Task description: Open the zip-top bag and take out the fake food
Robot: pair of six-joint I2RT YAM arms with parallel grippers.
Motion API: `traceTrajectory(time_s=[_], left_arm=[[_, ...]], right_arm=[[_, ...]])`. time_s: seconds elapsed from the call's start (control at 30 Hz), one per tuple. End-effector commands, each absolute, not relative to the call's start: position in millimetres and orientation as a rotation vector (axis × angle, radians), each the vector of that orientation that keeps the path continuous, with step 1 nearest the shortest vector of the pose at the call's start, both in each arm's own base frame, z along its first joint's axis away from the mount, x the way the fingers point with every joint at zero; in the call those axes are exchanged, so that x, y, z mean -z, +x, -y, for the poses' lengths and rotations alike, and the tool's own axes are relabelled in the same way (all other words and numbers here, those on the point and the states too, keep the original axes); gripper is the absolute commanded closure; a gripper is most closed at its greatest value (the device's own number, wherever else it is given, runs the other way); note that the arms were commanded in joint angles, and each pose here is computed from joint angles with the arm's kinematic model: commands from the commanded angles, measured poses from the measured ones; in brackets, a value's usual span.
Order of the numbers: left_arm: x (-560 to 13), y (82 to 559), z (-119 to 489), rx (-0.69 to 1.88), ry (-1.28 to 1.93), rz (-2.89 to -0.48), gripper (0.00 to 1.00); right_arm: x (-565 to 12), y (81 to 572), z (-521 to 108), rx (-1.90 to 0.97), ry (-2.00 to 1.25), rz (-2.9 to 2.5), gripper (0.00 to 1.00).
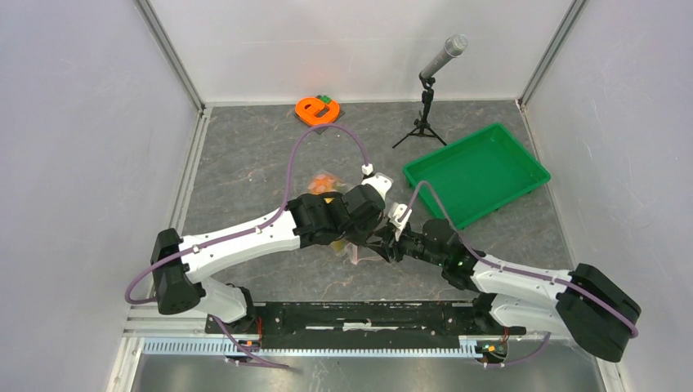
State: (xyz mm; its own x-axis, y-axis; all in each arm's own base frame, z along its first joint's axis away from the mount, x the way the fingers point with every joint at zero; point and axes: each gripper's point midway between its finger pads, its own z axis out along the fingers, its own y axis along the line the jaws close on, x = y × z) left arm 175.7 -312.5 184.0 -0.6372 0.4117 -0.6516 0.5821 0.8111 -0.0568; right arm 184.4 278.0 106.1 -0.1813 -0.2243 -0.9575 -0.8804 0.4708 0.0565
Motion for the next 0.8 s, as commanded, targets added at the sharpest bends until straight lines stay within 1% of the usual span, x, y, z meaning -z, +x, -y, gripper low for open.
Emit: traceTrajectory(time_s=[0.0,0.2,0.3,0.4,0.43,0.63,0.77], left_arm=[[-211.8,178.3,322.7,0.457,0.606,-2.300,0.98],[-215.1,177.9,323.3,0.473,0.588,-2.299,0.98],[-215.9,179.0,323.8,0.471,0.576,-2.298,0.98],[-218.7,179.0,325.4,0.483,0.565,-2.296,0.98],[-220.4,179.1,325.6,0.490,0.560,-2.293,0.98],[-222.2,176.3,326.0,0.512,0.557,-2.298,0.98],[-219.7,173.0,329.4,0.537,0.565,-2.309,0.98]], right_arm=[[-145.7,193.4,-295.3,-0.829,-0.930,-1.426,0.54],[-143.0,194.2,-307.0,-0.863,-0.951,-1.387,0.50],[-140.6,193.3,-306.3,-0.838,-0.975,-1.316,0.43],[-141.7,193.0,-301.8,-0.826,-0.948,-1.264,0.32],[-140.4,193.4,-300.8,-0.822,-0.942,-1.257,0.29],[-136.2,200.9,-304.8,-0.795,-0.936,-1.231,0.22],[-126.3,204.0,-317.1,-0.815,-0.976,-1.244,0.19]])
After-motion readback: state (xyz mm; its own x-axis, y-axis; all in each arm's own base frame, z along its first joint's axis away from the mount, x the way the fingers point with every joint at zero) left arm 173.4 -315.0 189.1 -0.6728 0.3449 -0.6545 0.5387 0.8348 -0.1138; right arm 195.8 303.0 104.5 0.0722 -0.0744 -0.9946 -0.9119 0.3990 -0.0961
